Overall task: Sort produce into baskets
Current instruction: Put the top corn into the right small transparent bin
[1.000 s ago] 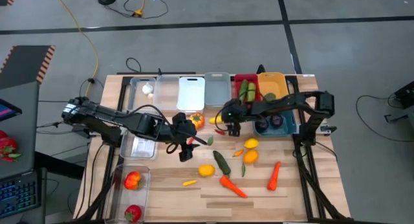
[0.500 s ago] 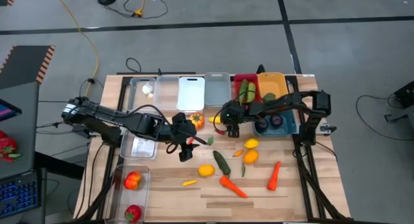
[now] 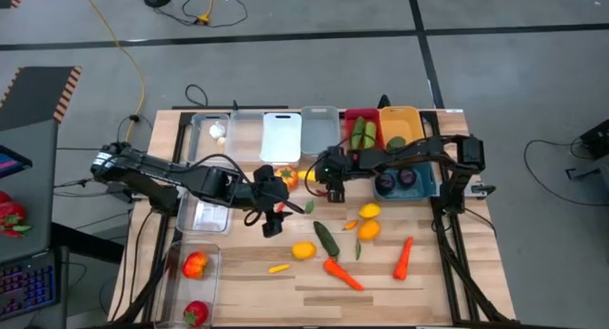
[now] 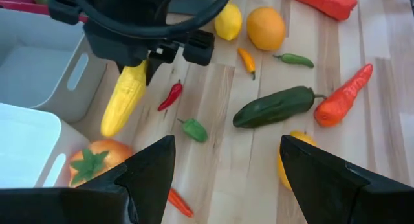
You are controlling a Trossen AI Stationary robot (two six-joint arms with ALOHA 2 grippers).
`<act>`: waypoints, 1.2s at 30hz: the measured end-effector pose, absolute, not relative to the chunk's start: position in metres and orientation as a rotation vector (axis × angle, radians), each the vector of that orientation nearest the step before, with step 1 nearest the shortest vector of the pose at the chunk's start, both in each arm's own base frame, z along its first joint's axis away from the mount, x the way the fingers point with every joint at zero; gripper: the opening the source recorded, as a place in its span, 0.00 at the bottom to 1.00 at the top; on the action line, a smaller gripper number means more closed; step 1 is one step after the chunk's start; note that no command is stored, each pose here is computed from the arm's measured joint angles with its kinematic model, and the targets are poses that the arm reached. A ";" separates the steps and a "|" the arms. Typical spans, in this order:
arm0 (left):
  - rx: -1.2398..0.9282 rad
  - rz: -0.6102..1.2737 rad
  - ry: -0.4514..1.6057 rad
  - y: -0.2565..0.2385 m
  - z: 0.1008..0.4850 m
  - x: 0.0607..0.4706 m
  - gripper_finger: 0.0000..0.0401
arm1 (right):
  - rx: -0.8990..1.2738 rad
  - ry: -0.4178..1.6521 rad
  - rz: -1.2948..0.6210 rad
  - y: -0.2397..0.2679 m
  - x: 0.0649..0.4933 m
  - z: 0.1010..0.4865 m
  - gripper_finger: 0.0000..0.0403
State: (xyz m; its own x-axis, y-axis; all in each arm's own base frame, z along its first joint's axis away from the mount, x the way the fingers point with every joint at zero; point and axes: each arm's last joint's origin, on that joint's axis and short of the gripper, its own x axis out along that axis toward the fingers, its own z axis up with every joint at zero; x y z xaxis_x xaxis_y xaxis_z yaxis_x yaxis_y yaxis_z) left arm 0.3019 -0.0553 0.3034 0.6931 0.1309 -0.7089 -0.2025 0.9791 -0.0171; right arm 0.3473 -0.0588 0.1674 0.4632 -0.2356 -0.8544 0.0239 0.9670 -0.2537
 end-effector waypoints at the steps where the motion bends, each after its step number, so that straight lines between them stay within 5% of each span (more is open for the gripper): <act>1: -0.094 0.186 0.784 -0.055 0.303 0.302 0.66 | -0.220 1.078 -0.158 -0.058 0.349 0.171 0.42; 7: -0.081 0.198 0.810 -0.054 0.302 0.300 0.66 | -0.230 1.046 -0.146 -0.052 0.361 0.194 0.50; 23: 0.255 0.332 0.885 -0.046 0.298 0.292 0.66 | -0.272 0.895 -0.080 -0.020 0.387 0.251 0.46; 36: 0.287 0.331 0.900 -0.046 0.297 0.291 0.66 | -0.307 0.770 -0.014 0.012 0.398 0.278 0.45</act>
